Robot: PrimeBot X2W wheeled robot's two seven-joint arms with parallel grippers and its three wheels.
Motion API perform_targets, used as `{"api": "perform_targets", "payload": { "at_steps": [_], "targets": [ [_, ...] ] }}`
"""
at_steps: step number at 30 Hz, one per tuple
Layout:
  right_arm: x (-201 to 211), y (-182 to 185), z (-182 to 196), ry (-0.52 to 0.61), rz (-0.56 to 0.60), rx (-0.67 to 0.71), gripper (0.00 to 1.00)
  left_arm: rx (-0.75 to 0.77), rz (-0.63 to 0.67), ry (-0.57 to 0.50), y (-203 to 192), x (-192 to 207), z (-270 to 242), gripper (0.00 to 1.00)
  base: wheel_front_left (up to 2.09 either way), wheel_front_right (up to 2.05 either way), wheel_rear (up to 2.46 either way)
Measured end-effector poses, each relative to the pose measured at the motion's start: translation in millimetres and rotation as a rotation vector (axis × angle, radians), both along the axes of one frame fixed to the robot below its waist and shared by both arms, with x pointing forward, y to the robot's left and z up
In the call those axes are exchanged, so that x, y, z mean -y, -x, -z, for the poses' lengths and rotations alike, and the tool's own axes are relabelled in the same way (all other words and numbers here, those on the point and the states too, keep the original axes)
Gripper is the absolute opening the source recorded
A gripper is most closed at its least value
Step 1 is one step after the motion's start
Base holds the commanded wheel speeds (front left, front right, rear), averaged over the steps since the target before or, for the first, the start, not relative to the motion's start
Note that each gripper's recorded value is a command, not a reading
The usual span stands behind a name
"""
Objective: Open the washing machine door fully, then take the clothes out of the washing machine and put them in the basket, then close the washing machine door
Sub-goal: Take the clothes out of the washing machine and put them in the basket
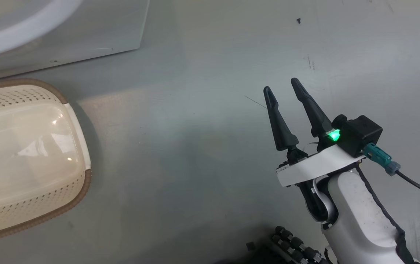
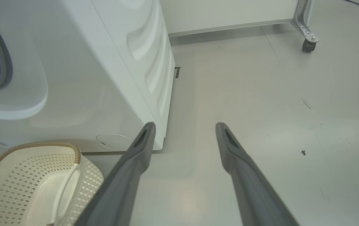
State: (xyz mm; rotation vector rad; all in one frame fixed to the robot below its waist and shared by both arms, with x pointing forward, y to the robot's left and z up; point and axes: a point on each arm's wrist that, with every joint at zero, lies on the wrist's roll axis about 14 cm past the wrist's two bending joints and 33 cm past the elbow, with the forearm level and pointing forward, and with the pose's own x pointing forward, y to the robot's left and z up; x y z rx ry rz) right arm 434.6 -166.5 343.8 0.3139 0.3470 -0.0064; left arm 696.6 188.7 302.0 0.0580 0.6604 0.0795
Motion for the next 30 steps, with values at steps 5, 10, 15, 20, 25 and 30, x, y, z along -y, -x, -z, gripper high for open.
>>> {"api": "perform_targets", "payload": {
  "at_steps": [5, 10, 15, 20, 25, 30],
  "targets": [
    [-2, -2, -2, -0.004, -0.006, 0.008, 1.0, 0.003, -0.004, 0.006, 1, 0, -1, 0.0, 0.0, 0.0, 0.0],
    [-4, -4, -6, -0.006, -0.009, 0.019, 1.0, 0.02, -0.008, 0.032, 4, 5, -4, 0.0, 0.0, 0.0, 0.0],
    [-4, -6, -12, -0.006, -0.009, 0.037, 1.0, 0.069, -0.007, 0.058, 3, 11, -17, 0.0, 0.0, 0.0, 0.0],
    [-4, -7, -20, -0.001, -0.013, 0.058, 1.0, 0.125, -0.001, 0.06, 3, 12, -34, 0.0, 0.0, 0.0, 0.0],
    [-7, -9, -28, 0.001, -0.022, 0.08, 1.0, 0.17, -0.003, 0.087, 6, 16, -50, 0.0, 0.0, 0.0, 0.0],
    [-8, -10, -38, 0.002, -0.024, 0.105, 1.0, 0.226, 0.006, 0.099, 12, 17, -67, 0.0, 0.0, 0.0, 0.0]
  ]
}}
